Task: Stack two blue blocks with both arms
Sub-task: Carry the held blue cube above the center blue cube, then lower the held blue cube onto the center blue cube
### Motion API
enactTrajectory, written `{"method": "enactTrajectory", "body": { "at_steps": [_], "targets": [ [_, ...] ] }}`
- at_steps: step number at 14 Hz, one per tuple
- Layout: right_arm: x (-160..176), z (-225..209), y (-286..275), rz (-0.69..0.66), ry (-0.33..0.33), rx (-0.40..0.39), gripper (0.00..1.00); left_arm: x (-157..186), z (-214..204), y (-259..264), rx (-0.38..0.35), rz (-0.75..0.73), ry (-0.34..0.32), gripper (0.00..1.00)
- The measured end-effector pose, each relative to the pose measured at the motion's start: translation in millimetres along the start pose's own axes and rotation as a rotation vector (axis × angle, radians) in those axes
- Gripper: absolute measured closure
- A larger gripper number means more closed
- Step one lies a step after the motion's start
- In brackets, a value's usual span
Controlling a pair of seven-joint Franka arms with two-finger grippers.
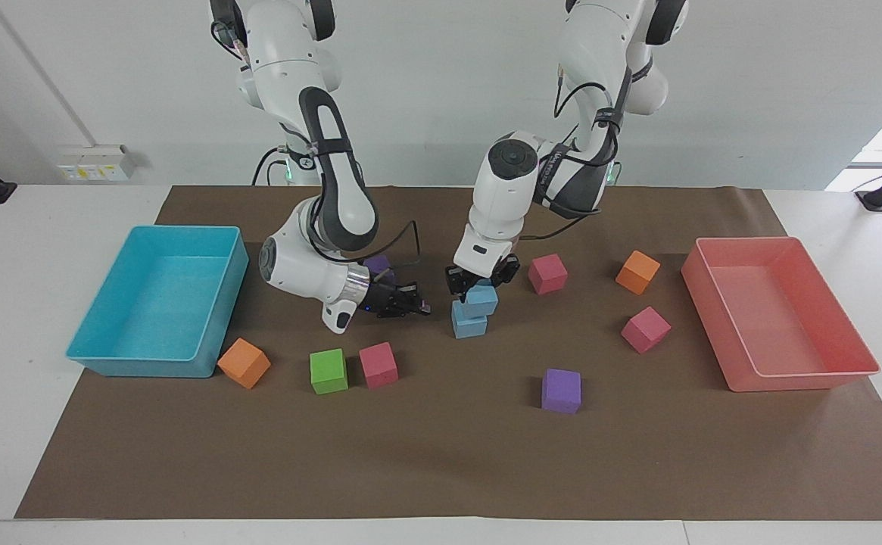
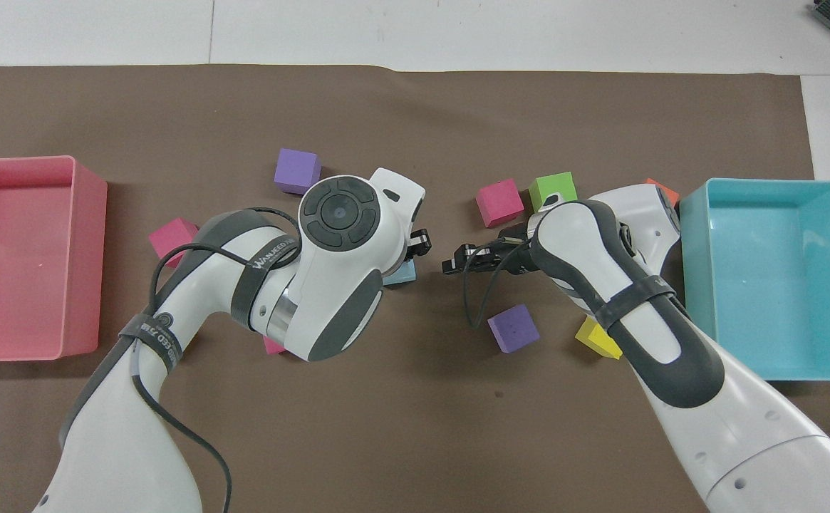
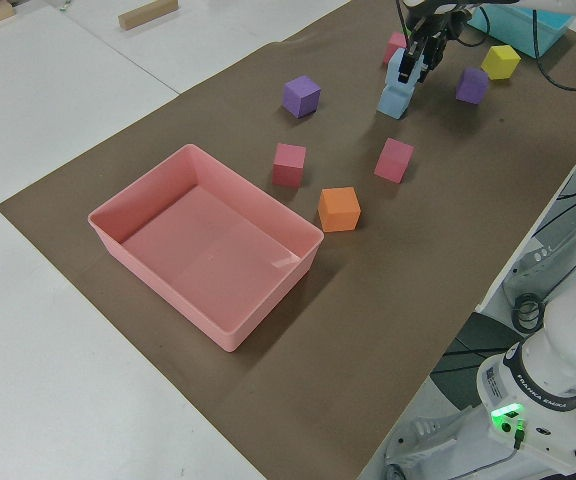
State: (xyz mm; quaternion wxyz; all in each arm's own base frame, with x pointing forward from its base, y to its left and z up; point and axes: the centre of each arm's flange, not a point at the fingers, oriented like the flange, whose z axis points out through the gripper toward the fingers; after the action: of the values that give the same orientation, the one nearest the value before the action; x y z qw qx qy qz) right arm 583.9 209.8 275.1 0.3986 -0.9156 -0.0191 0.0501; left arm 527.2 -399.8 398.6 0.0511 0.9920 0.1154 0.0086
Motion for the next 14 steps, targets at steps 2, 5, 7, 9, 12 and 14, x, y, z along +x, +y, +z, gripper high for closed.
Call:
{"method": "enactTrajectory", "body": {
  "at_steps": [2, 5, 7, 9, 12, 14],
  "targets": [
    [0.0, -0.2, -0.3, 0.000, 0.000, 0.000, 0.99, -6.6, 2.7, 4.2, 0.001, 0.012, -0.002, 0.42],
    [-0.1, 0.0, -0.7, -0.001, 0.000, 0.001, 0.99, -12.4, 5.9, 8.5, -0.007, 0.022, 0.004, 0.42],
    [-0.1, 0.1, -0.7, -0.001, 0.000, 0.001, 0.99, -12.8, 8.6, 7.4, -0.006, 0.022, 0.003, 0.42],
    [-0.1, 0.0, -0.7, -0.001, 0.000, 0.001, 0.99, -13.2, 12.9, 4.8, 0.000, 0.019, -0.001, 0.42],
    [-0.1, -0.1, -0.8, -0.001, 0.000, 0.001, 0.99, -14.3, 18.9, 1.8, 0.010, 0.018, -0.008, 0.42],
    [-0.1, -0.2, -0.9, -0.001, 0.000, 0.001, 0.99, -14.0, 20.0, 1.1, 0.009, 0.017, -0.007, 0.42]
  ]
}}
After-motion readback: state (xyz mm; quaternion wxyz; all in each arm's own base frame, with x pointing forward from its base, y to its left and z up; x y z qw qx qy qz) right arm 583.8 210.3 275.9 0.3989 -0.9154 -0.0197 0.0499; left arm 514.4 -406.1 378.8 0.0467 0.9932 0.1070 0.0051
